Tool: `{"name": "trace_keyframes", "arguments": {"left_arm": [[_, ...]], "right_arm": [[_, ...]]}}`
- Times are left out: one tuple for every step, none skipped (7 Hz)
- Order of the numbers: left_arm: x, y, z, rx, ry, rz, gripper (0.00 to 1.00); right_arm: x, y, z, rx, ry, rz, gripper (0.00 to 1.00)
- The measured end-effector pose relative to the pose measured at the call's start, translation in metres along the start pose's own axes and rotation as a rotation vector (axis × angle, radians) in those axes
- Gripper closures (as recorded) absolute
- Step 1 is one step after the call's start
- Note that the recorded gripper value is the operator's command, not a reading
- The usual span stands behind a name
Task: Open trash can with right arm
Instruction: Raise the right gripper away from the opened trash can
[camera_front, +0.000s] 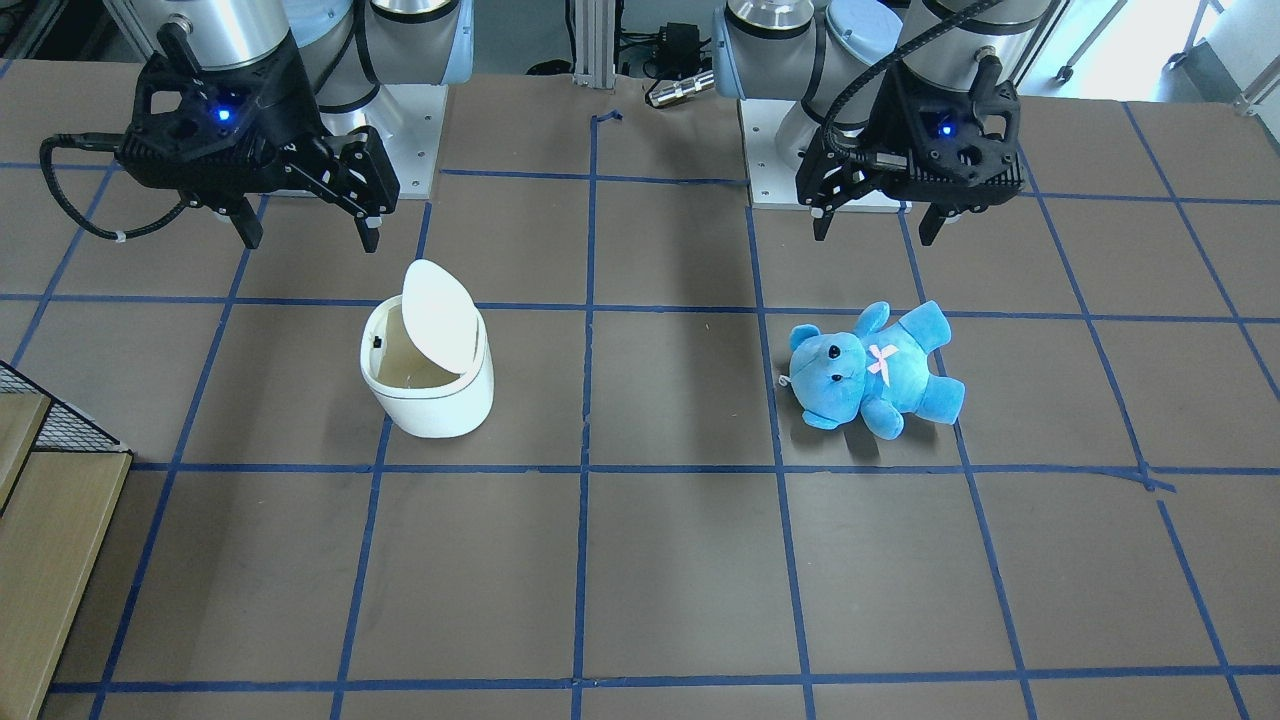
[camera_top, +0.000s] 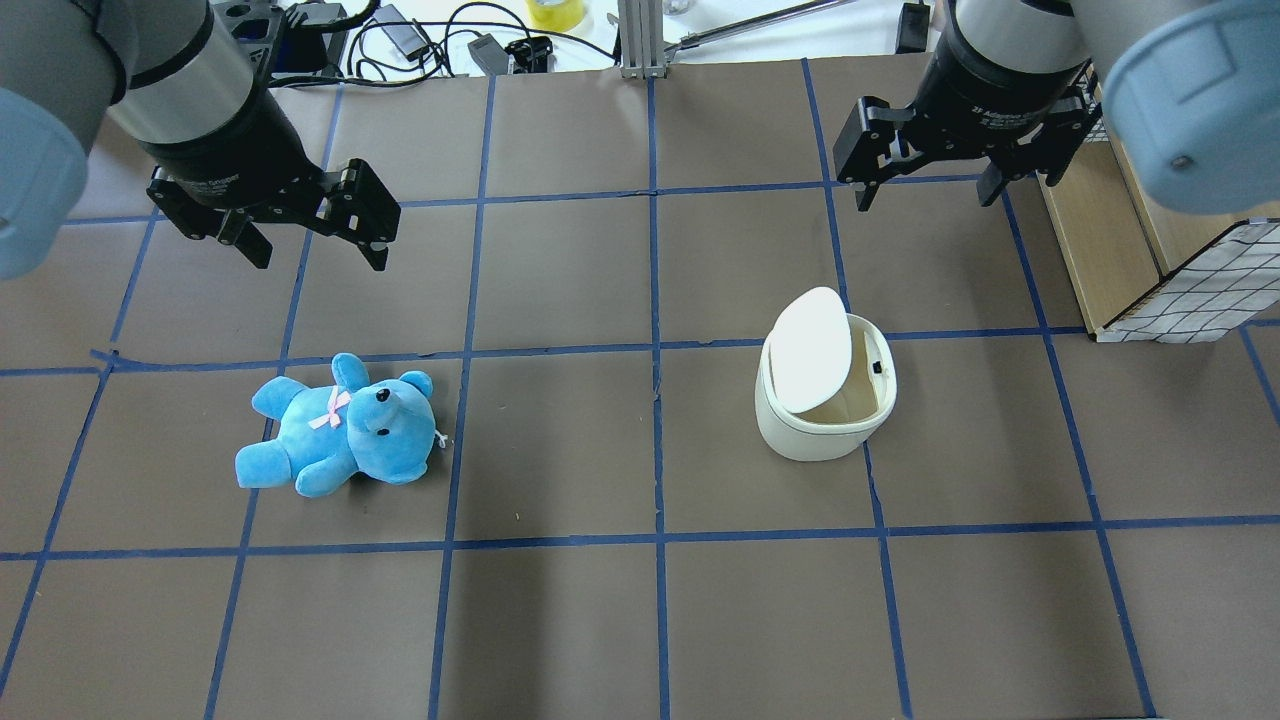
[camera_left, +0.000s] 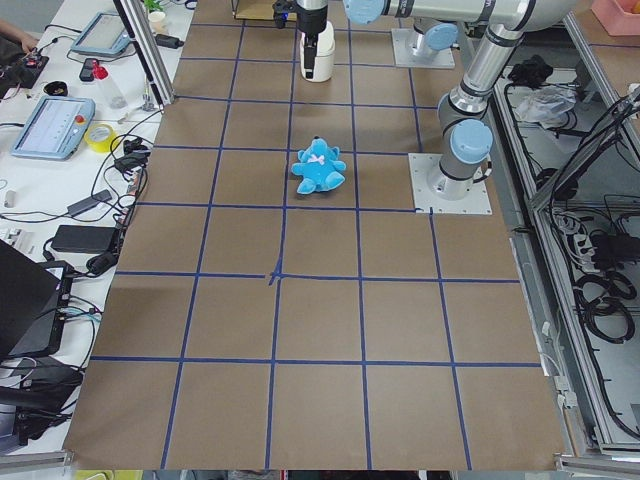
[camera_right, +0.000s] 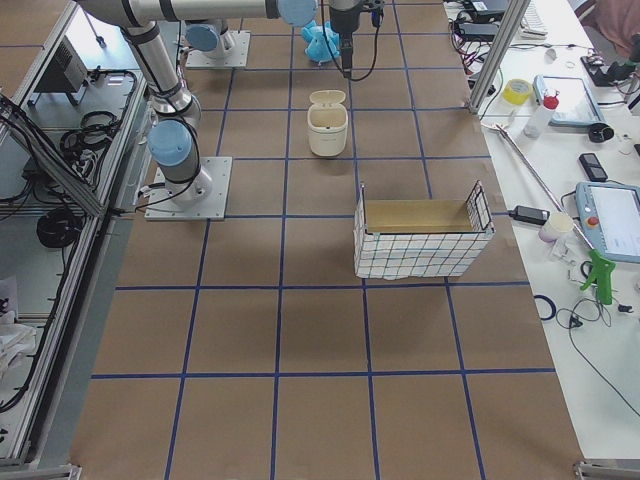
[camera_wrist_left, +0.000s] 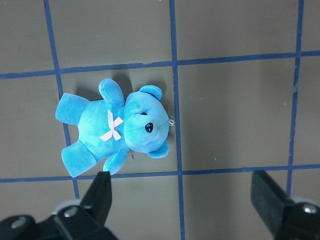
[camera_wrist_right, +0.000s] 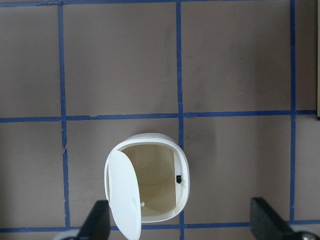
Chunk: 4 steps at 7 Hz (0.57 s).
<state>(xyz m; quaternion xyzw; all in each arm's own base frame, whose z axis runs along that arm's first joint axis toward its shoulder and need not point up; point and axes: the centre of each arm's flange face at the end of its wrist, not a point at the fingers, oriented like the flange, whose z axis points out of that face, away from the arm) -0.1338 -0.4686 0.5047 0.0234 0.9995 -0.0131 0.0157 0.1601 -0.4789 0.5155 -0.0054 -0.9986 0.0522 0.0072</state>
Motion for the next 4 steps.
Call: {"name": "trace_keyframes", "arguments": {"left_arm": [[0.0, 0.0, 0.0, 0.0, 0.0, 0.0, 0.0], [0.0, 0.0, 0.0, 0.0, 0.0, 0.0, 0.0], [0.0, 0.0, 0.0, 0.0, 0.0, 0.001, 0.0], [0.0, 0.0, 0.0, 0.0, 0.0, 0.001, 0.0]], "right_arm": [[0.0004, 0.0008, 0.0001, -0.007, 0.004, -0.001, 0.0], [0.0007, 0.0014, 0.0006, -0.011, 0.006, -0.001, 0.0], [0.0007, 0.0018, 0.0006, -0.012, 0.007, -0.002, 0.0], [0.0007, 0.002, 0.0005, -0.012, 0.007, -0.002, 0.0]]}}
